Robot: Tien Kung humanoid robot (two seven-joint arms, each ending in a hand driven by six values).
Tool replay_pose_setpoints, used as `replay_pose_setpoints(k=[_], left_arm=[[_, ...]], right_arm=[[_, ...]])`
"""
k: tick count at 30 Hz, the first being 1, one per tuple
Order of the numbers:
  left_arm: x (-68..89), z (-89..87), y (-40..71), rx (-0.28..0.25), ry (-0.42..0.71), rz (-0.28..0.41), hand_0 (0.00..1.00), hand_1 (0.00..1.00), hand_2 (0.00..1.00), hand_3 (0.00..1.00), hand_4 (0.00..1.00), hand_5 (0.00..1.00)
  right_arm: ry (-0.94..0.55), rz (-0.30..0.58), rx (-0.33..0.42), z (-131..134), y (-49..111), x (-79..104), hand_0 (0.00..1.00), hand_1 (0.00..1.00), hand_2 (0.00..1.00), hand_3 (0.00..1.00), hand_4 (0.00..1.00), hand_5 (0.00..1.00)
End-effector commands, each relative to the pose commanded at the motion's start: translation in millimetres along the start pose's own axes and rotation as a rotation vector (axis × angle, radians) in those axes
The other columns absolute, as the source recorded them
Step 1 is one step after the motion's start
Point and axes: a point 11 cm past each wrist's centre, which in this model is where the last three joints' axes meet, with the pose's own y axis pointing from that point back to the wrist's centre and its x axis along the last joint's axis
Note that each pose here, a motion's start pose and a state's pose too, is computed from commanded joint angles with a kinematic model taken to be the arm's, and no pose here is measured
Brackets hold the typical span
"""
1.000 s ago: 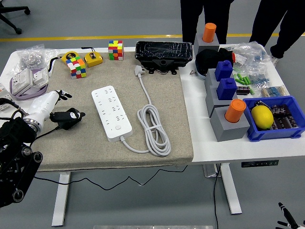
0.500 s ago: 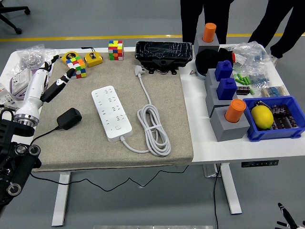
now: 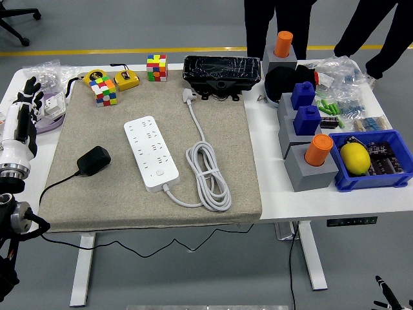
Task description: Pick up the plug,place it near the board,insert it into the board,press the button
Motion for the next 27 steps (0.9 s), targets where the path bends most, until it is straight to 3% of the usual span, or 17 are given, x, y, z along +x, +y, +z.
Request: replay_pose_setpoints(k=[2, 3, 8, 9, 18, 27], left_arm=[[6.3, -0.9, 2.1, 0.004, 0.058, 0.017, 0.964, 0.955, 0.897, 0.875, 0.998, 0.998], [8.0, -0.6, 3.0, 0.003, 0.062, 0.019, 0.885, 0.866, 0.806, 0.814, 0.998, 0.998], [15.7, -1.0, 7.8, 0.003, 0.068, 0.031, 0.885, 0.866, 0.806, 0.814, 0.998, 0.998], [16.1, -1.3, 8.9, 0.005, 0.066, 0.030, 0.839, 0.808, 0.769, 0.797, 0.998, 0.998], [16.9, -3.7, 14.5, 0.021, 0.033, 0.020, 0.818, 0.791, 0.755, 0.777, 0.998, 0.998], [18.0, 4.3, 18.6, 0.014, -0.074, 0.020, 0.793, 0.773, 0.740, 0.758, 0.998, 0.998]], right_arm=[[0.002, -0.001, 0.000, 0, 0.1, -0.8, 0.780, 0.728, 0.712, 0.733, 0.998, 0.938], [0.002, -0.003, 0.001, 0, 0.1, -1.3, 0.780, 0.728, 0.712, 0.733, 0.998, 0.939], [0.004, -0.005, 0.004, -2, 0.3, -2.6, 0.780, 0.728, 0.712, 0.733, 0.998, 0.939], [0.005, -0.005, 0.003, -2, 0.3, -2.5, 0.780, 0.728, 0.712, 0.733, 0.998, 0.939], [0.013, -0.008, -0.006, 3, 0.0, -3.1, 0.780, 0.729, 0.712, 0.733, 0.998, 0.940], [0.023, -0.018, -0.014, 10, -0.2, -8.5, 0.780, 0.728, 0.713, 0.733, 0.998, 0.940]])
